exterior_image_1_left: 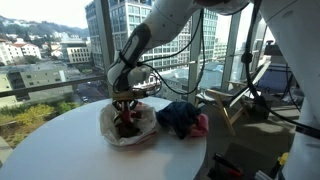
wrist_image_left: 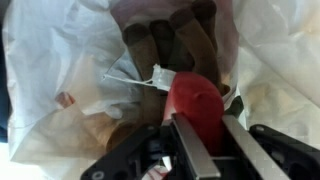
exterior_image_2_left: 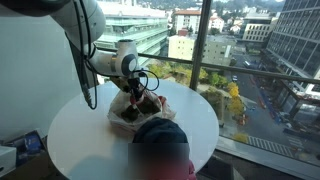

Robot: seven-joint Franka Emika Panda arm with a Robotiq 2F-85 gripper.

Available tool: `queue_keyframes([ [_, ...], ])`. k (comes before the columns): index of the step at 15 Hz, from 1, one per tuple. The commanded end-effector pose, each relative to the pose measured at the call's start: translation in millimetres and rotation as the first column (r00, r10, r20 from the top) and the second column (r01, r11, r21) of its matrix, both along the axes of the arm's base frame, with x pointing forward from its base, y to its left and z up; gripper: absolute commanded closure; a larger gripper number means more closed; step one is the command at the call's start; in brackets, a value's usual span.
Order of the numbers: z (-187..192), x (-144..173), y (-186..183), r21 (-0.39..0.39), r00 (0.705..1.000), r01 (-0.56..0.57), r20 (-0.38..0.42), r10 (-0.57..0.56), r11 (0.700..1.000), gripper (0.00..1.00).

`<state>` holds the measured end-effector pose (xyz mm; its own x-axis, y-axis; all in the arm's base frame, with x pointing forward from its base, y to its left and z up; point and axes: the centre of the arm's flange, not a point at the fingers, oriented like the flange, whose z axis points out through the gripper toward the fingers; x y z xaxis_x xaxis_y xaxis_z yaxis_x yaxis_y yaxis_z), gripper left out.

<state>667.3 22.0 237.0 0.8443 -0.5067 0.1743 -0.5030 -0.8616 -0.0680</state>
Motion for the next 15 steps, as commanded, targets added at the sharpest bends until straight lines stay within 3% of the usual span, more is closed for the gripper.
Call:
queue_keyframes([
  [1,-6,18,-6,0.057,0.999,-0.020,-0.043,0.023,0.998,0.49],
  [4,1,10,-10,-0.011,0.992,-0.005,-0.129,0.003,1.000,0.26],
  [7,24,16,-15,-0.019,0.987,-0.021,-0.162,0.018,1.000,0.02],
  [9,45,30,-21,-0.020,0.984,-0.018,-0.178,0.014,1.000,0.00],
  [11,68,41,-30,-0.080,0.974,-0.004,-0.228,-0.015,0.997,0.00],
  [15,113,51,-52,-0.171,0.928,0.005,-0.366,-0.068,0.985,0.00],
])
